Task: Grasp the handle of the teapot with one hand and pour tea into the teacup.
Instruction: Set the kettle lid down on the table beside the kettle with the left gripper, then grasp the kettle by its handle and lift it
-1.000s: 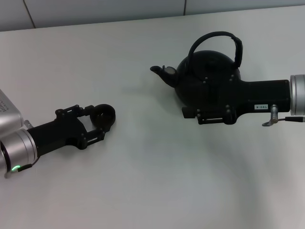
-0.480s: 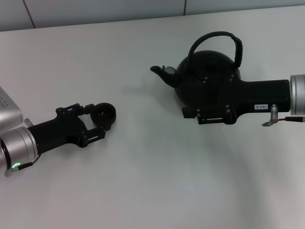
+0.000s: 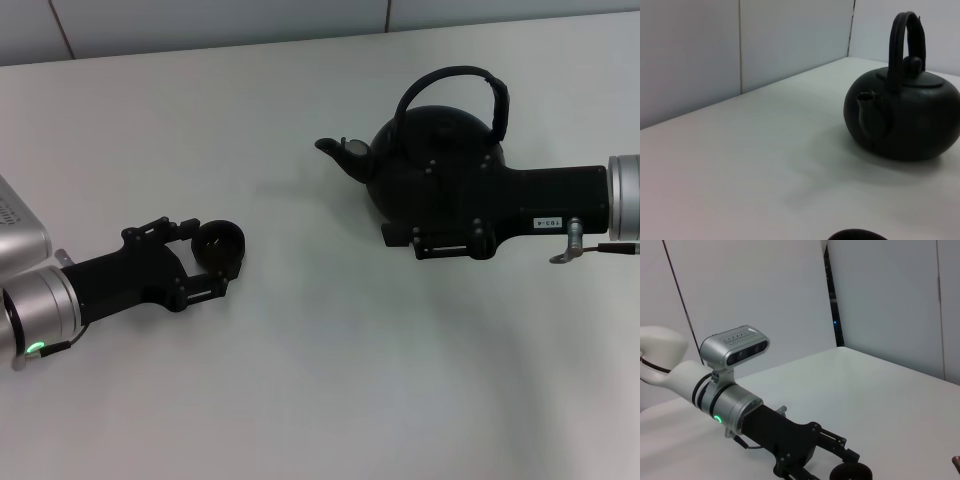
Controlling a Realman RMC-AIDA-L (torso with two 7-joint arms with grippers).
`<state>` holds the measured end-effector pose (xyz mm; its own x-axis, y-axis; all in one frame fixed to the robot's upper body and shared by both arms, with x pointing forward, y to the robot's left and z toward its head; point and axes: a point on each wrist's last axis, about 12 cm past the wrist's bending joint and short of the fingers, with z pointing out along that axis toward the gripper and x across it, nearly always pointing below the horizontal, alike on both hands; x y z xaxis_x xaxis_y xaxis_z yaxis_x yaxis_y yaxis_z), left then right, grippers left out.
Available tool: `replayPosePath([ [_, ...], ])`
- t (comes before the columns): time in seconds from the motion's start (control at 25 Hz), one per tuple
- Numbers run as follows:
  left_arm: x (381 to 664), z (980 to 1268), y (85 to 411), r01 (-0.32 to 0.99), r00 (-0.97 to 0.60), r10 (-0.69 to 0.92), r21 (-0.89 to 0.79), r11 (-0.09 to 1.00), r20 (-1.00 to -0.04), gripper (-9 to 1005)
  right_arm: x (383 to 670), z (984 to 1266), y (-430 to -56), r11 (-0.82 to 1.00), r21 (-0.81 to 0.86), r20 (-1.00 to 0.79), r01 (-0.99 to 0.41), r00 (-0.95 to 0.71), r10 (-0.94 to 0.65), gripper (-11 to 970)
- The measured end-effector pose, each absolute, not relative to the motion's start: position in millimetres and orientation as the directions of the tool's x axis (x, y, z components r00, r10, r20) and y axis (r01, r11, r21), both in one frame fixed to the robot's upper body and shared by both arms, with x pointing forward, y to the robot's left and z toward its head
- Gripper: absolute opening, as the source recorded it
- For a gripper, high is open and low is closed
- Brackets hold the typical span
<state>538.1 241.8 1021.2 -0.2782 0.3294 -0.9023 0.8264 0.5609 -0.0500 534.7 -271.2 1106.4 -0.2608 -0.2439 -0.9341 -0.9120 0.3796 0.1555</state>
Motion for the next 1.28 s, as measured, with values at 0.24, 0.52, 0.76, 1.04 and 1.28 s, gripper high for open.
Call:
replayPosePath([
  [0.24, 539, 1022, 242, 0.824, -0.280, 0.323, -0.053, 0.564, -0.904, 810, 534, 1106, -271, 0.380, 0.157, -0.933, -0.912, -0.263, -0.244, 717],
  [0.52, 540, 1023, 242, 0.823, -0.279, 0.324, -0.052, 0.565, -0.904, 810, 535, 1106, -272, 0.380, 0.158, -0.933, -0.911, -0.264, -0.244, 716],
  [0.76, 539, 1027, 248, 0.818, -0.259, 0.312, -0.036, 0.574, -0.914, 811, 534, 1105, -272, 0.380, 0.160, -0.933, -0.911, -0.265, -0.243, 716],
  [1.04, 535, 1035, 252, 0.829, -0.225, 0.291, -0.025, 0.559, -0.930, 810, 535, 1105, -272, 0.387, 0.159, -0.933, -0.908, -0.267, -0.242, 716],
  [1.28, 525, 1048, 252, 0.881, -0.177, 0.237, -0.046, 0.470, -0.955, 810, 536, 1105, -272, 0.387, 0.158, -0.933, -0.908, -0.266, -0.243, 717],
])
